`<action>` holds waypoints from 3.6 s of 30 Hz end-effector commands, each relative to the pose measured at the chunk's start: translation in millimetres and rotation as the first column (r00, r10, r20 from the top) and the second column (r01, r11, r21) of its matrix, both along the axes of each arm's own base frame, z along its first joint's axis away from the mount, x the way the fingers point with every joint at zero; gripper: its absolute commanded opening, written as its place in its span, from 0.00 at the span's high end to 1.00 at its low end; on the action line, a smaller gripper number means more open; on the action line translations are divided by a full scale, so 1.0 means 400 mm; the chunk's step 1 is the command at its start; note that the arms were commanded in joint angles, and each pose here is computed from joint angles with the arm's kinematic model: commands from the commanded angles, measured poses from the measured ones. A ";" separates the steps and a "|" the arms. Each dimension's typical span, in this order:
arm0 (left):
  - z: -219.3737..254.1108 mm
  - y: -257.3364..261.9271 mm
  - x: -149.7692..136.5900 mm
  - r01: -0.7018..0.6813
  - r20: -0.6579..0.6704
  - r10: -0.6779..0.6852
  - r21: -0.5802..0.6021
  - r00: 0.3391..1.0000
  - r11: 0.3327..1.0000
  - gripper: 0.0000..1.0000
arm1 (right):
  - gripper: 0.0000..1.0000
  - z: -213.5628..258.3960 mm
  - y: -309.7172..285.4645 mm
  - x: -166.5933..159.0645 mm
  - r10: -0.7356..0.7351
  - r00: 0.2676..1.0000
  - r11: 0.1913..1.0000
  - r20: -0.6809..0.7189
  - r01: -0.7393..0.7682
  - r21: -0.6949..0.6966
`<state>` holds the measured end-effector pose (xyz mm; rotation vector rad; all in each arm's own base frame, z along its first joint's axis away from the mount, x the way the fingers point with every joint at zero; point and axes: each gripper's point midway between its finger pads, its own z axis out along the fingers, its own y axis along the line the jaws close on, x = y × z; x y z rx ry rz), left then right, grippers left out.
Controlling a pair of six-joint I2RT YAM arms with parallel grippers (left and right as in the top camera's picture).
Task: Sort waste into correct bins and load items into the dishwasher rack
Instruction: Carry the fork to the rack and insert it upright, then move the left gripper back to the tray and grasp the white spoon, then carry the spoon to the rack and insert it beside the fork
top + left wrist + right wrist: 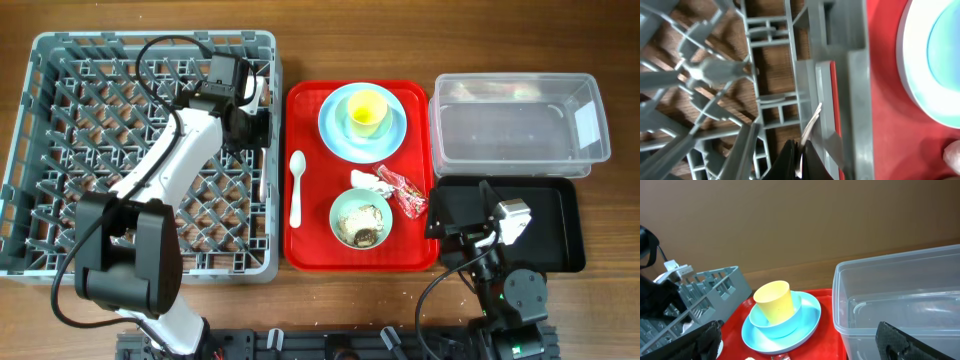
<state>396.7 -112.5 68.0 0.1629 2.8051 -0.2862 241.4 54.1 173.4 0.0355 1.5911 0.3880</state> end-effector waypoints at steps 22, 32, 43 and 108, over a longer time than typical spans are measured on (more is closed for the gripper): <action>0.147 0.012 0.016 -0.088 0.107 0.090 -0.023 0.990 0.996 0.67 | 0.00 0.005 -0.005 0.001 -0.011 1.000 1.000 0.010 0.011 -0.004; 0.223 -0.149 -0.202 -0.110 -0.070 0.101 -0.143 0.992 0.984 0.96 | 0.00 0.005 -0.005 0.001 -0.011 1.000 1.000 0.009 0.011 -0.004; 0.096 -0.279 -0.303 -0.132 -0.022 0.136 0.122 0.990 0.984 0.91 | 0.00 0.005 -0.005 0.001 -0.011 1.000 1.000 0.009 0.011 -0.003; -0.258 -0.236 -0.278 -0.158 -0.165 0.220 0.324 0.961 0.933 0.96 | 0.00 0.005 -0.005 0.001 -0.011 1.000 1.000 0.009 0.011 -0.004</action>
